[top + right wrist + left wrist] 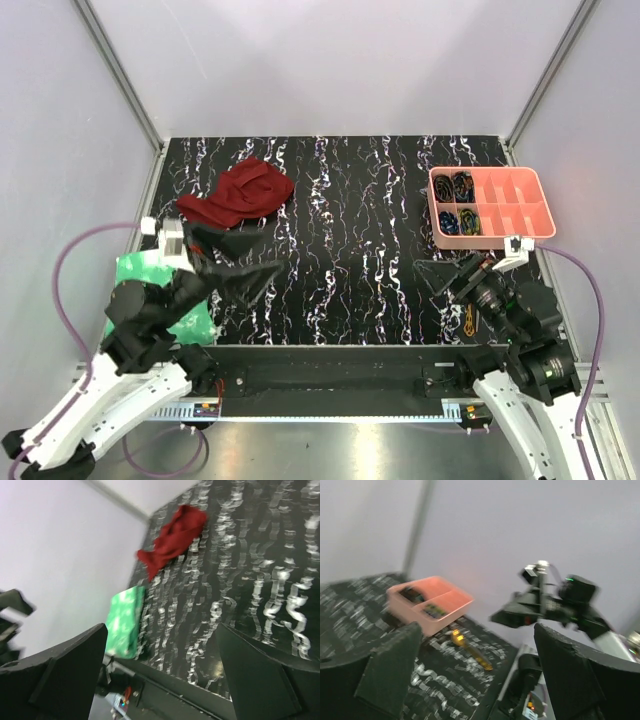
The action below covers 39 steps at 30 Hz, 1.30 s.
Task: Fold the napkin into a case and place the utensils inside
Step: Pick up the crumpled napkin from the corner of the board.
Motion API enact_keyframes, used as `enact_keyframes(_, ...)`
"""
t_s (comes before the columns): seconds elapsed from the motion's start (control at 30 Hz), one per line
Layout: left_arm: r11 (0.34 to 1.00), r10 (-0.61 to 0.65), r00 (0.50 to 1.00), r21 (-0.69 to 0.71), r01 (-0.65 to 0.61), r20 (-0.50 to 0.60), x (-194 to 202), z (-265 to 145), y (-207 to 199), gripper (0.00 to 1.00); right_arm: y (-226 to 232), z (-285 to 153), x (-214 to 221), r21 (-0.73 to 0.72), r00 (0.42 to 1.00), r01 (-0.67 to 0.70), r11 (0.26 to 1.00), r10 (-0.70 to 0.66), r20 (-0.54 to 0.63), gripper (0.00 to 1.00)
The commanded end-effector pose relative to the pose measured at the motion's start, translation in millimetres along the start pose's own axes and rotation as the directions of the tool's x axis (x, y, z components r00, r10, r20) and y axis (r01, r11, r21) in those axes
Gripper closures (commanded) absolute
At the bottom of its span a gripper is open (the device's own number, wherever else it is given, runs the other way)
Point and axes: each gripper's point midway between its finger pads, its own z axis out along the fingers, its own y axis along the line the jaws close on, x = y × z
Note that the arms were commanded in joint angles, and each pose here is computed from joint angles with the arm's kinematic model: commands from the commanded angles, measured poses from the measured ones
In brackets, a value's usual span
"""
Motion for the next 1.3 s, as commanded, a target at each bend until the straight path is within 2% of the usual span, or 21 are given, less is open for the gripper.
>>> enact_keyframes(0.0,0.871,-0.023,0.986,-0.487,-0.062,-0.166,5.6,-14.5,78.3,0.01,-62.4,-5.0,-0.8,0.368,1.0,-0.01,0.93,0.016,-0.014,0.0)
enact_keyframes(0.03,0.808,-0.009,0.988,-0.584,-0.082,-0.152,-1.5,-22.1,95.5,0.01,-72.7,-6.4,-5.5,0.423,1.0,0.005,0.906,-0.005,0.0,0.0)
enact_keyframes(0.1,0.759,0.032,0.981,-0.633,-0.148,-0.191,-2.7,-20.8,111.3,0.01,-79.1,-1.1,-4.0,0.447,0.994,0.105,0.888,-0.076,-0.083,0.0)
enact_keyframes(0.27,0.603,0.042,0.972,-0.769,-0.21,-0.233,-11.0,-6.5,167.2,0.01,-102.6,11.2,3.1,0.588,0.975,0.153,0.794,-0.023,-0.222,0.0)
enact_keyframes(0.3,0.606,0.026,0.976,-0.773,-0.188,-0.217,-19.6,1.7,172.7,0.01,-97.8,14.1,-2.2,0.587,0.975,0.154,0.795,-0.024,-0.223,0.0)
enact_keyframes(0.33,0.611,-0.063,0.961,-0.771,-0.177,-0.27,3.3,13.8,193.3,0.01,-98.1,16.1,-2.4,0.593,0.972,0.161,0.789,-0.021,-0.236,0.0)
enact_keyframes(0.37,0.552,-0.113,0.963,-0.821,-0.143,-0.244,-1.5,3.3,220.2,0.01,-100.9,19.3,0.2,0.6,0.963,0.181,0.78,-0.016,-0.27,0.0)
enact_keyframes(0.4,0.546,-0.166,0.961,-0.832,-0.097,-0.221,-0.3,8.7,234.3,0.01,-94.9,21.5,-4.9,0.582,0.958,0.204,0.787,-0.039,-0.284,0.0)
enact_keyframes(0.43,0.57,-0.271,0.925,-0.818,-0.069,-0.267,28.0,17.2,255.4,0.01,-90.6,23.7,-5.4,0.561,0.95,0.224,0.797,-0.05,-0.308,0.0)
enact_keyframes(0.47,0.535,-0.312,0.916,-0.844,-0.051,-0.253,30.7,11.1,281.9,0.01,-87.5,27.6,-3.4,0.538,0.938,0.246,0.806,-0.057,-0.343,0.01)
enact_keyframes(0.53,0.57,-0.336,0.892,-0.819,-0.062,-0.302,32.4,25.5,304.9,0.01,-61.7,30.5,2.9,0.394,0.893,0.298,0.87,-0.107,-0.438,0.0)
enact_keyframes(0.57,0.53,-0.402,0.851,-0.844,-0.085,-0.338,59.5,19.3,341.1,0.01,-51.8,31.1,6.3,0.339,0.876,0.302,0.891,-0.12,-0.467,0.0)
enact_keyframes(0.6,0.57,-0.34,0.849,-0.807,-0.155,-0.404,48.5,31.7,354.6,0.01,-42.3,31.3,11.6,0.289,0.869,0.282,0.915,-0.115,-0.482,0.0)
enact_keyframes(0.77,0.515,-0.24,0.692,-0.693,-0.505,-0.681,79.7,22.9,462.5,0.02,-20.7,21.9,1.3,0.191,0.896,0.293,0.937,-0.199,-0.397,0.0)
enact_keyframes(0.87,0.556,-0.155,0.621,-0.588,-0.588,-0.768,83.8,36.4,491.4,0.02,-9.2,14.2,-2.6,0.131,0.878,0.341,0.931,-0.265,-0.399,0.0)
enact_keyframes(0.9,0.588,-0.167,0.588,-0.558,-0.585,-0.792,105.0,34.6,502.3,0.02,-7.8,12.1,-4.0,0.119,0.87,0.361,0.925,-0.288,-0.4,0.0)
enact_keyframes(1.03,0.461,-0.213,0.534,-0.566,-0.684,-0.818,113.2,11.6,543.7,0.01,-3.0,5.4,-8.0,0.111,0.866,0.38,0.918,-0.311,-0.392,0.0)
enact_keyframes(1.13,0.433,-0.201,0.51,-0.542,-0.72,-0.837,118.9,7.7,560.4,0.01,3.3,3.7,-6.1,0.082,0.864,0.371,0.925,-0.311,-0.396,0.0)
enact_keyframes(1.2,0.418,-0.2,0.489,-0.525,-0.741,-0.849,125.8,3.4,571.8,0.08,1.1,5.3,-5.0,0.094,0.869,0.359,0.928,-0.296,-0.397,0.0)
enact_keyframes(1.23,0.41,-0.201,0.49,-0.527,-0.744,-0.848,125.1,3.7,574.0,0.27,-1.9,8.2,-4.3,0.106,0.87,0.354,0.929,-0.286,-0.402,0.0)
enact_keyframes(1.27,0.403,-0.196,0.503,-0.537,-0.741,-0.842,120.8,7.5,575.1,0.37,-9.1,10.1,-1.5,0.133,0.871,0.348,0.928,-0.267,-0.413,0.0)
